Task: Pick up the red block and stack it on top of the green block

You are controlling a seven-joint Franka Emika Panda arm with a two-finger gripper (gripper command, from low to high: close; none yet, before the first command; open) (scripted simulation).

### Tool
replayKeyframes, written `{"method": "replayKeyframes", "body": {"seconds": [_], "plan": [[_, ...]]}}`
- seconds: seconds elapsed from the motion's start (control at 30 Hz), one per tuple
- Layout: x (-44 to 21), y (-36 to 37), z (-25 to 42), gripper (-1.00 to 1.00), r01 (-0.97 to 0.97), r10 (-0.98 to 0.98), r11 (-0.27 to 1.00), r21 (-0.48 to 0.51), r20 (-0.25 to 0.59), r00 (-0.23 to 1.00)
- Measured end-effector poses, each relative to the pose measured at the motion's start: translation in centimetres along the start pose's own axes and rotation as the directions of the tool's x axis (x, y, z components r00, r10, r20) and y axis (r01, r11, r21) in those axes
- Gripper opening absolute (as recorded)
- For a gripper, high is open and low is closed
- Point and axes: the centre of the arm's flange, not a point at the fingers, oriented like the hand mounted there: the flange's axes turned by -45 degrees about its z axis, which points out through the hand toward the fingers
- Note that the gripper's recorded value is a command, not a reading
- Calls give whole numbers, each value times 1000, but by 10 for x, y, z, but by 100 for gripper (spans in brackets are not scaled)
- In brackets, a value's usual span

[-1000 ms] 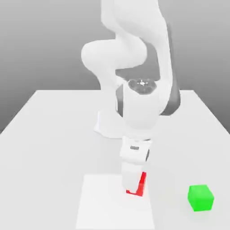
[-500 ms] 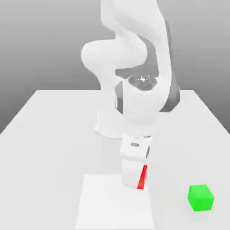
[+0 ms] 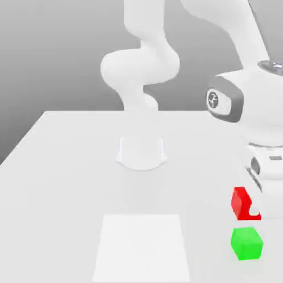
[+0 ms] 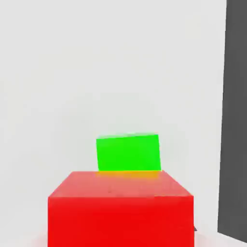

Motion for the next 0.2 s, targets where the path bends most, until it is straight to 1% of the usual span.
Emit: {"method": "replayKeyframes", "body": {"seconds": [0.07, 0.1, 0.2], "plan": [[1, 0, 25, -100, 1, -1, 1000, 0, 0, 1000], [0, 0, 33, 100, 1, -1, 1000, 1, 0, 1000], [0, 0, 33, 100, 1, -1, 1000, 1, 0, 1000]]}}
